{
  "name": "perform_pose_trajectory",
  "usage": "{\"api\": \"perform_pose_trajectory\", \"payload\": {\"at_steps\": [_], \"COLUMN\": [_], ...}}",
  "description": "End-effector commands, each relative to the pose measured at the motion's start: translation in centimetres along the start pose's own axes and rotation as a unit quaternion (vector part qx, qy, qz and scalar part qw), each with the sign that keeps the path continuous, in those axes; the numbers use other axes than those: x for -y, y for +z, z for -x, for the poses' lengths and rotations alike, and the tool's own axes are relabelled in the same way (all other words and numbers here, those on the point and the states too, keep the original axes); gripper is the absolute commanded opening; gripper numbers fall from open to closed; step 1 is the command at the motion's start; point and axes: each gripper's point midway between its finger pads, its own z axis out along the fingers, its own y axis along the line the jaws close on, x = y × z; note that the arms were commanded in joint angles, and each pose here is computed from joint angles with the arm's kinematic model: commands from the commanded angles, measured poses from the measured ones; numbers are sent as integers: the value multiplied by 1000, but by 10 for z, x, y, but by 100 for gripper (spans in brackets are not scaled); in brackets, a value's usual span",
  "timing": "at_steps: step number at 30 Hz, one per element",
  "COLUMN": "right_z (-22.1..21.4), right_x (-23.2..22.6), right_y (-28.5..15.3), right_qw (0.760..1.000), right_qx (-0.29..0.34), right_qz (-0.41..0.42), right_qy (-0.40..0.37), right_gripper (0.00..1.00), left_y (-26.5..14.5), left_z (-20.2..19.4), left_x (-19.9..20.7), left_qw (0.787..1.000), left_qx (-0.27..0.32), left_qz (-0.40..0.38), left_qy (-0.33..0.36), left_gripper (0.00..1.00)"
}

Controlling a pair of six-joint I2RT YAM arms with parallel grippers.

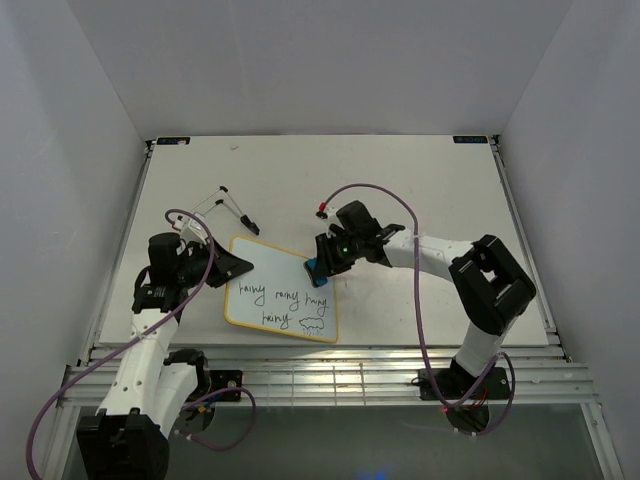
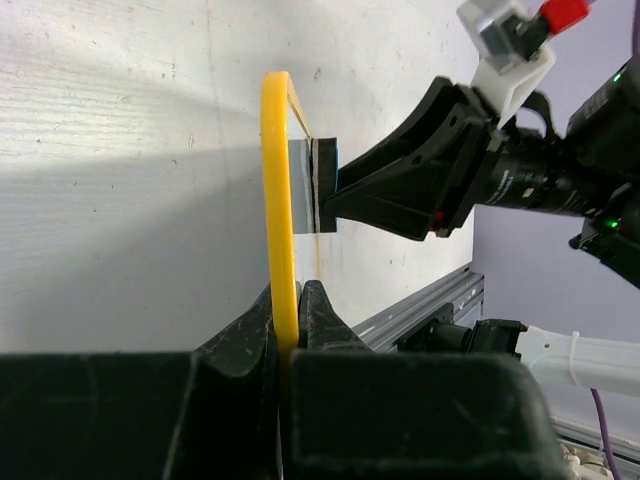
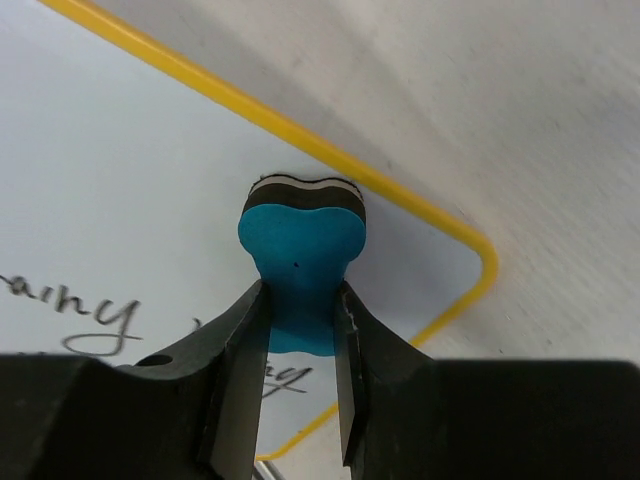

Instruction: Erase the whiteboard

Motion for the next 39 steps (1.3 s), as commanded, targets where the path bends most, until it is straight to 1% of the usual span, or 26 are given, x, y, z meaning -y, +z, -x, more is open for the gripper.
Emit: {"api": "perform_pose_trajectory", "payload": {"at_steps": [1, 2, 5, 7, 8, 9, 10, 11, 12, 13, 14, 15, 17, 18, 20, 21, 22, 24, 27, 28, 31, 32, 33, 35, 36, 39], "right_z": [-116, -112, -127, -125, -114, -109, -105, -81, -76, -72, -45, -42, -29, -10, -5, 8, 3, 2, -3, -15, -27, -40, -42, -50, -49, -50], "right_x": [66, 58, 33, -3, -21, -45, -57, -77, -97, -108, -131, -150, -173, -200, -216, -244, -246, -258, -239, -223, -181, -162, -141, -114, -92, -52], "right_y": [-2, -7, -15, -12, -12, -7, -3, 0, 4, 10, 10, 12, 18, 14, 22, 15, 25, 29, 42, 47, 51, 52, 51, 43, 37, 19], "right_qw": [983, 988, 992, 996, 997, 996, 994, 993, 991, 989, 987, 985, 981, 976, 973, 966, 966, 963, 969, 972, 980, 982, 983, 983, 981, 970], "right_qx": [-120, -101, -99, -89, -70, -60, -57, -34, -29, -28, 1, 6, 16, 38, 31, 42, 23, 17, 5, -10, -28, -44, -46, -50, -51, -50], "right_qz": [-127, -114, -80, -22, -1, 27, 37, 49, 63, 69, 80, 96, 110, 129, 141, 169, 169, 171, 136, 118, 57, 34, -6, -54, -101, -195], "right_qy": [49, 40, 22, -17, -37, -67, -81, -98, -116, -125, -136, -146, -156, -171, -177, -189, -192, -206, -207, -203, -188, -182, -175, -168, -156, -136], "right_gripper": [8, 8, 8, 8, 8, 8, 8, 8, 8, 8, 8, 8, 8, 8, 8, 8, 8, 8, 8, 8, 8, 8, 8, 8, 8, 8], "left_y": [-5, -5, -5, -3, -3, -3, -2, -2, -2, -3, -3, -4, -4, -4, -3, -3, -3, -3, -4, -4, -4, -4, -4, -3, -4, -3], "left_z": [1, 2, 4, 3, 2, 1, 1, 0, 0, 0, -1, -1, 0, -1, -1, -1, -1, 0, 0, -1, 0, -1, 0, 0, 0, 0], "left_x": [36, 35, 35, 34, 35, 34, 34, 34, 34, 34, 35, 35, 36, 36, 35, 36, 36, 36, 36, 36, 37, 36, 36, 36, 37, 36], "left_qw": [990, 990, 990, 990, 990, 990, 990, 990, 990, 990, 990, 990, 989, 989, 990, 989, 989, 989, 989, 989, 989, 989, 989, 989, 989, 989], "left_qx": [5, 10, 17, 12, 10, 8, 6, 5, 5, 5, 6, 7, 8, 7, 6, 5, 6, 7, 7, 7, 8, 7, 7, 6, 7, 5], "left_qz": [-84, -82, -81, -81, -84, -84, -86, -88, -88, -89, -90, -90, -91, -92, -91, -92, -92, -91, -92, -92, -92, -92, -92, -92, -92, -91], "left_qy": [117, 116, 116, 113, 114, 113, 111, 111, 110, 110, 111, 112, 113, 112, 112, 112, 112, 112, 112, 113, 114, 114, 114, 113, 115, 114], "left_gripper": [0, 0, 0, 0, 0, 0, 0, 0, 0, 0, 0, 0, 0, 0, 0, 0, 0, 0, 0, 0, 0, 0, 0, 0, 0, 0]}}
